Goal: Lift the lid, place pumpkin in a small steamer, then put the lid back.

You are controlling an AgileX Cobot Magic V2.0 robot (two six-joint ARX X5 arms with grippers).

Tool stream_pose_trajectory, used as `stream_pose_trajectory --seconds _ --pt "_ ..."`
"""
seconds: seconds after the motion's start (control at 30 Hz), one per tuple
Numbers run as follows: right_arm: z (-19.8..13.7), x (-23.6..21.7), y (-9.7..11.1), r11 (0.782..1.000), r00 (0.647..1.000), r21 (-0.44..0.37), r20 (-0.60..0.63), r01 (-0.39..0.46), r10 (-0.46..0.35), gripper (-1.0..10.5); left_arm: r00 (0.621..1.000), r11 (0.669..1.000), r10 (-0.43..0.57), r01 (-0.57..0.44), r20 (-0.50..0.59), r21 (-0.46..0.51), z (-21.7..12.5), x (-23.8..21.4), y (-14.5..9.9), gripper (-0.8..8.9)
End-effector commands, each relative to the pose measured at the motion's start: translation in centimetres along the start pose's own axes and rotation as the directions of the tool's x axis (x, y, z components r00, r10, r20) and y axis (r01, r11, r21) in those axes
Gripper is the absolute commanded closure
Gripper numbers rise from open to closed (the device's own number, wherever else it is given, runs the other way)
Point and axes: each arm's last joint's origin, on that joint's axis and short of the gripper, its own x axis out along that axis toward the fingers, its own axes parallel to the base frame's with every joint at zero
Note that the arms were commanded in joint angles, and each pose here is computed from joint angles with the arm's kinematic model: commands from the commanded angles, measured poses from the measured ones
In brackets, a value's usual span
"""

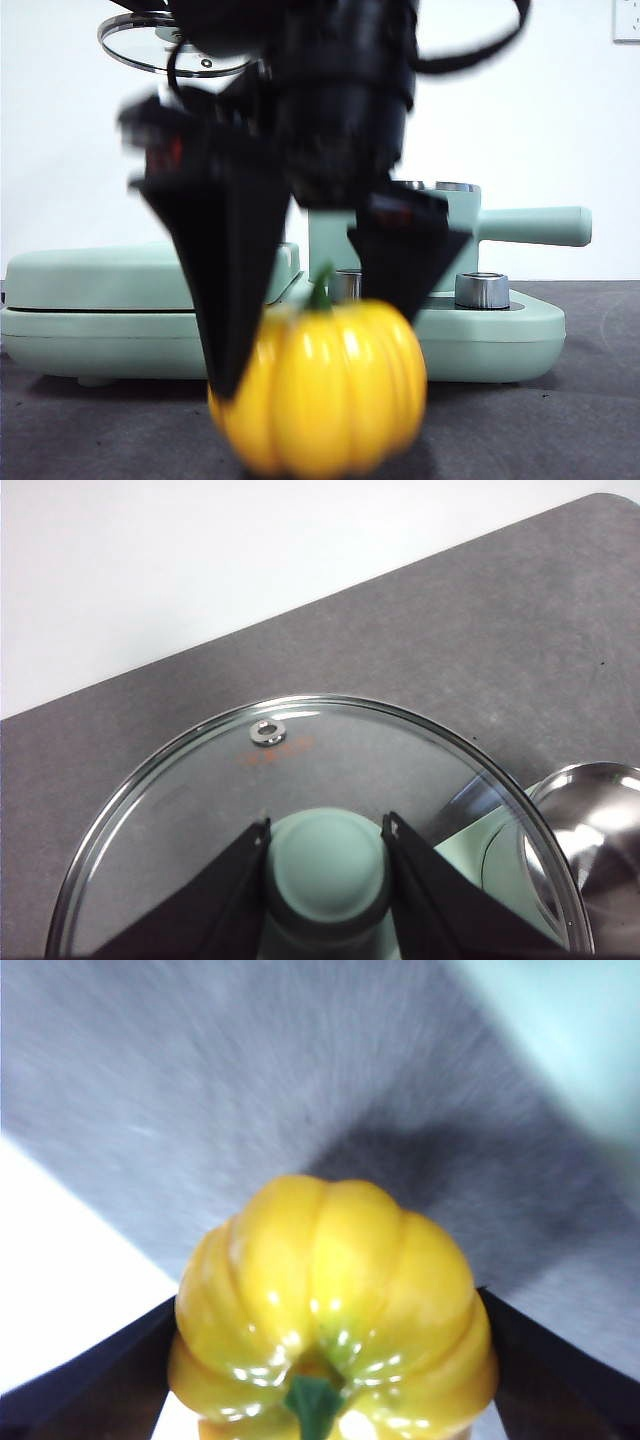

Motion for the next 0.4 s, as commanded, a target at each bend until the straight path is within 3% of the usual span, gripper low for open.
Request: stream_pose_trajectory --seconds 0.03,0.23,0.4 --pt "1.3 -2.1 0.3 1.0 1.0 0.02 0.022 -0.001 0.0 6.2 0.998 1.0 0.004 -0.005 0.069 0.009 1.2 -1.2 -0.1 6.97" --pt "3.3 -8.3 -1.2 0.999 0.993 0.045 0.116 -0.016 0.011 6.2 0.997 1.0 0.009 -0.009 0.071 0.006 1.2 -1.2 0.0 6.97" --pt "4.9 -12.6 -4.4 0.995 0.971 0.093 0.239 -0.022 -0.001 6.2 0.997 1.0 0.009 -0.009 0.071 0.004 1.2 -1.2 0.0 6.97"
